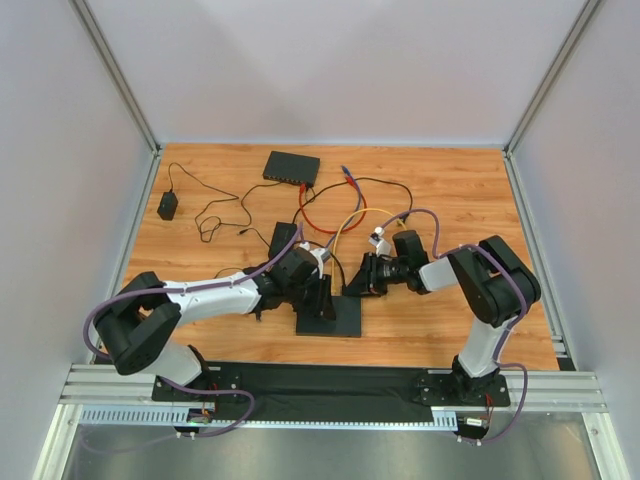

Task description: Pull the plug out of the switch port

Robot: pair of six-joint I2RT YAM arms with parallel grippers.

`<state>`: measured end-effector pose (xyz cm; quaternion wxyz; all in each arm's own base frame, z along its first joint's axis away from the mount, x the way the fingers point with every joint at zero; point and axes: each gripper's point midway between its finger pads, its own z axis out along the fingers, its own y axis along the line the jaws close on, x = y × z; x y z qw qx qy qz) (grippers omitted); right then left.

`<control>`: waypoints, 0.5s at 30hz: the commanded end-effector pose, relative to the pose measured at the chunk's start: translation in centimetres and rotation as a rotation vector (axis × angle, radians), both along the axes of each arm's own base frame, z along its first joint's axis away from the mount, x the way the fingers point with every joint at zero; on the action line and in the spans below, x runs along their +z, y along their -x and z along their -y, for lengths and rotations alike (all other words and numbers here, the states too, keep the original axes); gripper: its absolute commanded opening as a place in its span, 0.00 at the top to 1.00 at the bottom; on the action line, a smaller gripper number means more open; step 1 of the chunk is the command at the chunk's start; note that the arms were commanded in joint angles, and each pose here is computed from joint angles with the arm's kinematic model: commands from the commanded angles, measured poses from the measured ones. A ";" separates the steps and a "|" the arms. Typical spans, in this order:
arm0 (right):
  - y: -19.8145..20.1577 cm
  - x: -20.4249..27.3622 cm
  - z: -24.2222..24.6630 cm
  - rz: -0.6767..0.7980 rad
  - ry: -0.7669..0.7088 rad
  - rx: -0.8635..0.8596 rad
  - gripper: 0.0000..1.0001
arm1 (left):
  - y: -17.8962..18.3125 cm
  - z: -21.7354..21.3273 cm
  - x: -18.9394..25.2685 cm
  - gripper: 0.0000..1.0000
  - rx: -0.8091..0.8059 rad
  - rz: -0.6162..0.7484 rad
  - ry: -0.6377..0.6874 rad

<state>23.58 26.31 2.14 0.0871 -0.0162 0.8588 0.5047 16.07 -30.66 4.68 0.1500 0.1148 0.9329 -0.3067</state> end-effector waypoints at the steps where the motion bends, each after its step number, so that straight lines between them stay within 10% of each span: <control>1: -0.2 -0.2 -0.5 0.025 -0.025 0.046 0.72 | 0.7 -0.7 -1.6 0.56 0.002 -0.039 -0.033; 15: -0.8 -0.9 -1.1 0.017 -0.088 -0.007 1.00 | 1.3 -2.5 -4.3 0.60 0.024 -0.096 -0.156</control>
